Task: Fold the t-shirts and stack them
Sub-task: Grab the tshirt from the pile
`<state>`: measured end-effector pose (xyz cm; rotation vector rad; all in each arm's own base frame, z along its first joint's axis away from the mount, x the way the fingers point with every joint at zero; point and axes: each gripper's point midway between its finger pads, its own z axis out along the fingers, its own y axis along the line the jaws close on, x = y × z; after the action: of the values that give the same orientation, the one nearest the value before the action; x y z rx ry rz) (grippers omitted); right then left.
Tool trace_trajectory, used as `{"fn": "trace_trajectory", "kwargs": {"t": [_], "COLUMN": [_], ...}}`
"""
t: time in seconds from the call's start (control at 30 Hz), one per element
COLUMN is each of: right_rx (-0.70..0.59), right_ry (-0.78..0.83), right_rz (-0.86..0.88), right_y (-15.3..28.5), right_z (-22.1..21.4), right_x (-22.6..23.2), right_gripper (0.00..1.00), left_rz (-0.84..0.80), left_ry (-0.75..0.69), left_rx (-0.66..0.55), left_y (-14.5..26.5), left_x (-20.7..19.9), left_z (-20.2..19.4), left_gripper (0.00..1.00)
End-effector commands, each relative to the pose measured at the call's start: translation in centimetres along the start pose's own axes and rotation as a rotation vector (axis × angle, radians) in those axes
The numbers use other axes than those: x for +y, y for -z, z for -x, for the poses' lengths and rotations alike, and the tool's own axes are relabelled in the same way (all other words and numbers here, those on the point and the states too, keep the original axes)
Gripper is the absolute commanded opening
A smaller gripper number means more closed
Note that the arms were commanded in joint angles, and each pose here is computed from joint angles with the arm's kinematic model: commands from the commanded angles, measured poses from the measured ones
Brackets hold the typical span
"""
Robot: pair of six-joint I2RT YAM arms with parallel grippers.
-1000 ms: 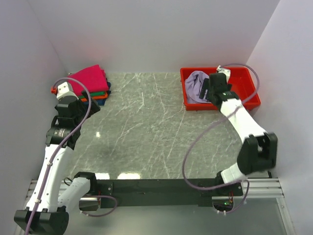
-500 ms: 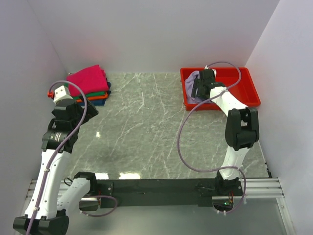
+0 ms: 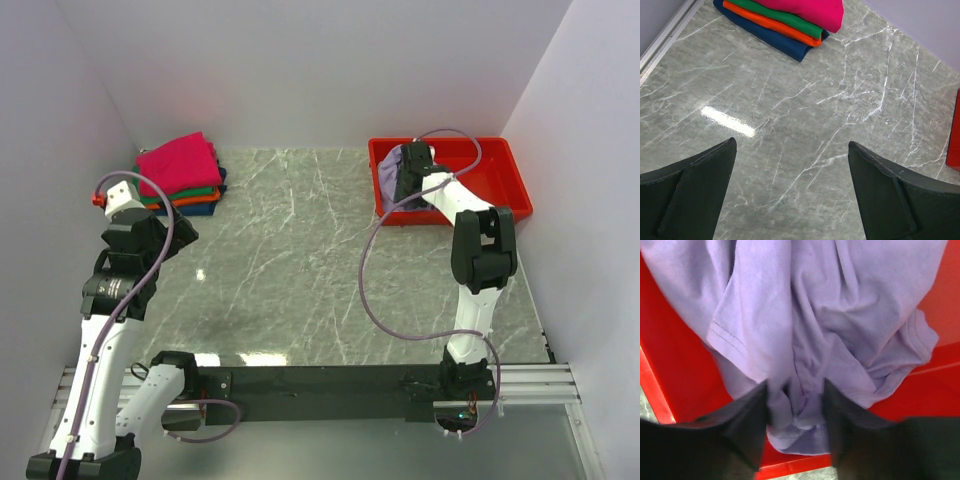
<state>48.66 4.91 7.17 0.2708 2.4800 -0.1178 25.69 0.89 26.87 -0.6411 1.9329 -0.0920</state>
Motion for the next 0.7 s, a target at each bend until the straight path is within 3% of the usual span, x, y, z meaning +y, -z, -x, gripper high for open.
{"fn": "trace_trajectory", "kwargs": {"t": [0.0,0.07,0.13,0.3,0.47,0.67], "right_rx": [-0.034,-0.048,-0.072,-0.222,-0.403,-0.568], "right_ry": [-0.008,-0.007,-0.015,-0.046,-0.104,-0.154], "right_rz": [0.006,0.022,0.021,0.033,0.119,0.33], "right_y": [0.8,1.3,2.2,7.5,16.9,28.4], "right_z": [1.4,2.1,3.5,9.1,14.3,14.9], "right_x": [-0.1,0.2,0.2,0.0,-0.3,0.3], "right_gripper": [0.48,0.3,0.0,0.0,0.0,0.0], "left_rz": [-0.015,-0.017,-0.022,-0.037,-0.091,-0.152], "left_ry": [0.021,0.02,0.01,0.009,0.034,-0.026], "left_rx": [-0.047,-0.054,-0.062,-0.068,-0.091,-0.091], "left_y": [1.1,1.2,1.2,1.0,0.6,0.7], "left_x": [-0.3,-0.3,-0.4,-0.9,-2.1,-3.5], "left_z": [1.4,1.6,1.8,2.2,2.7,3.5], "left_gripper": [0.99,0.99,0.99,0.99,0.99,0.99]}}
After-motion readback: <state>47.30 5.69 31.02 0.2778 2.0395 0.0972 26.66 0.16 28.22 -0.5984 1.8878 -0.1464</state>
